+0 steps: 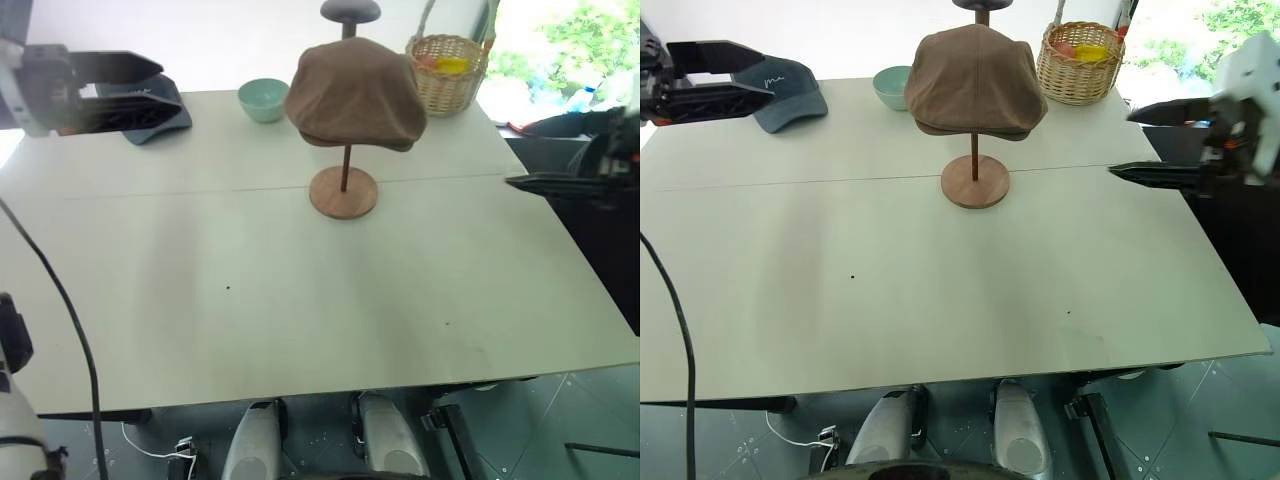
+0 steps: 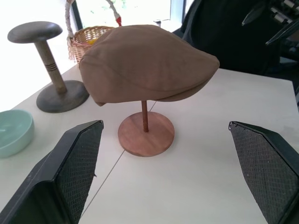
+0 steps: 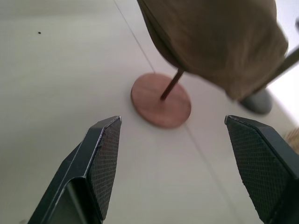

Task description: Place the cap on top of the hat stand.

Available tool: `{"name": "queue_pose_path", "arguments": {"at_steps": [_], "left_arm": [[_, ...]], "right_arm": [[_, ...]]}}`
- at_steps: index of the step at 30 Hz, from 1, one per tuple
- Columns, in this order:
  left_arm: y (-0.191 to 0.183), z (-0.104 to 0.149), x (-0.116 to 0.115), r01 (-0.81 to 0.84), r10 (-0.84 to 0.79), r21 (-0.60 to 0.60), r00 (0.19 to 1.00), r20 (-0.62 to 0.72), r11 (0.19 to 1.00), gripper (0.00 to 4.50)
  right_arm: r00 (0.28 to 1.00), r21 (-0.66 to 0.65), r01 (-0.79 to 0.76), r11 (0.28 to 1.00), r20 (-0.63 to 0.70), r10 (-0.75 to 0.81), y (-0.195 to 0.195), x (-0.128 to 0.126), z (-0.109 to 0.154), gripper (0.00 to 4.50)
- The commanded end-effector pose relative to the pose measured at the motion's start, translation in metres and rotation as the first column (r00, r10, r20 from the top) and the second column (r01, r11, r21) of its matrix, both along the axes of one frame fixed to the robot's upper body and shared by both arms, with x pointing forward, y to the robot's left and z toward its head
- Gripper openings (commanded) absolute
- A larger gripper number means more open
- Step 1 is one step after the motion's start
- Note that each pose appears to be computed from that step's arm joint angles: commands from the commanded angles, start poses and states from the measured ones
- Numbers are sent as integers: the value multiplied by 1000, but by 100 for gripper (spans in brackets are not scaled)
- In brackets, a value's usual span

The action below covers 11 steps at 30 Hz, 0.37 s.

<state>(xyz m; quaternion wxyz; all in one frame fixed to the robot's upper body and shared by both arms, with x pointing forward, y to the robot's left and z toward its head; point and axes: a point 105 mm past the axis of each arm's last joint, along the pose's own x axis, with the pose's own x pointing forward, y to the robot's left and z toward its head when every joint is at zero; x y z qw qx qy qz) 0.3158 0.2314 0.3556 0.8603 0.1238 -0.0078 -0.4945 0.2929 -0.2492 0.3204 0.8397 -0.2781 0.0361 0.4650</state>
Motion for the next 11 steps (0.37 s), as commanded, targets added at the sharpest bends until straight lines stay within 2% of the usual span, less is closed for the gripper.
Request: {"name": "queue_pose_path", "arguments": {"at_steps": [1,8,11], "left_arm": [[12,16,-17,-16,15,21,998,66,1000,450],[21,22,-31,-64,61,36,995,76,997,450],[22,23,-34,-79,75,47,994,81,996,450]], "right_arm": [[1000,77,-2,997,-17,4,-4,6,27,362],[997,266,-34,963,-59,52,-4,16,63,362],[995,283,-45,958,-68,67,-2,21,64,362]]}}
